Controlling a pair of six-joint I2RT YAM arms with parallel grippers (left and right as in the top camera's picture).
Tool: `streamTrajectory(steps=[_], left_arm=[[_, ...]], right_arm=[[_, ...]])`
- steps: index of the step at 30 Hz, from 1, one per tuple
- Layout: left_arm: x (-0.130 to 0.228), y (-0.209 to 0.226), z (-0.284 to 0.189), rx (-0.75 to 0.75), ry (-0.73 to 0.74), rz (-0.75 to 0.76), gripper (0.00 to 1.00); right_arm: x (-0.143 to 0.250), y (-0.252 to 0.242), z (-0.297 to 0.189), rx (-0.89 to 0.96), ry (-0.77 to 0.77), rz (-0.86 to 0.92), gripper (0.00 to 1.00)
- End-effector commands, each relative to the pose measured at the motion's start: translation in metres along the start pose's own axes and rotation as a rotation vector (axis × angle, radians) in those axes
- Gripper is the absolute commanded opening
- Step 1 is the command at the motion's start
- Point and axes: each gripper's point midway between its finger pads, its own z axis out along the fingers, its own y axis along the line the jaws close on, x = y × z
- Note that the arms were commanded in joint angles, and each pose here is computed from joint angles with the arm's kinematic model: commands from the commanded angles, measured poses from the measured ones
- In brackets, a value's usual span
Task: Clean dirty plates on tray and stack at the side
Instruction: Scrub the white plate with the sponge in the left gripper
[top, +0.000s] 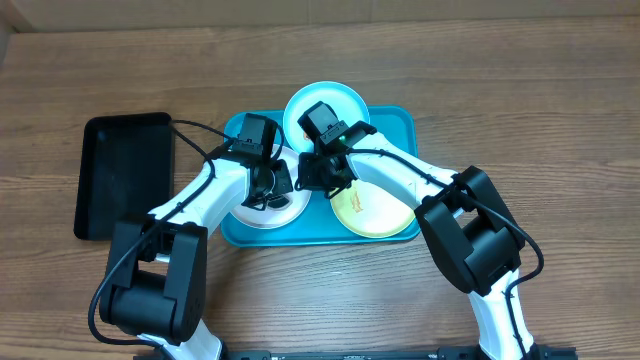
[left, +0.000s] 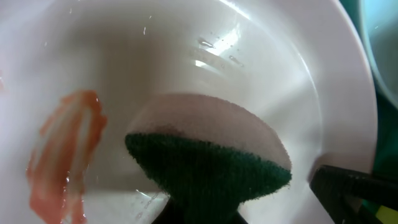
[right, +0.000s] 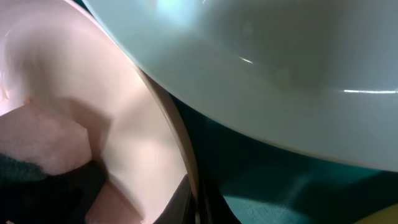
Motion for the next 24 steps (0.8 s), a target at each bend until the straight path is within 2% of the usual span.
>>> streamTrajectory(steps=[1, 5, 7, 10, 13, 18, 24], left_arm=[[-0.001, 0.006, 0.005, -0.025, -0.015, 0.093, 0.04], [-0.002, 0.015, 0.006, -0.062, -0.023, 0.087, 0.05], [-0.002, 0.024, 0.007, -0.099, -0.033, 0.082, 0.21], [-0.001, 0.031, 0.008, -0.123, -0.032, 0.076, 0.26], [-0.002, 0.033, 0.007, -0.126, -0.033, 0.071, 0.35], [-0.007, 0.032, 0.003, -0.127, -0.033, 0.066, 0.32], [-0.021, 0.021, -0.017, -0.121, -0.026, 0.066, 0.34]], right_arm=[[0.008, -0.012, 0.018, 0.042, 0.029, 0.010, 0.04], [0.010, -0.014, 0.017, 0.049, 0.037, 0.013, 0.04], [0.011, -0.015, 0.017, 0.053, 0.042, 0.013, 0.04], [0.011, -0.016, 0.017, 0.055, 0.045, 0.014, 0.04], [0.011, -0.016, 0.017, 0.055, 0.045, 0.014, 0.04], [0.012, -0.016, 0.017, 0.056, 0.046, 0.014, 0.04], [0.011, -0.016, 0.017, 0.055, 0.046, 0.014, 0.04]])
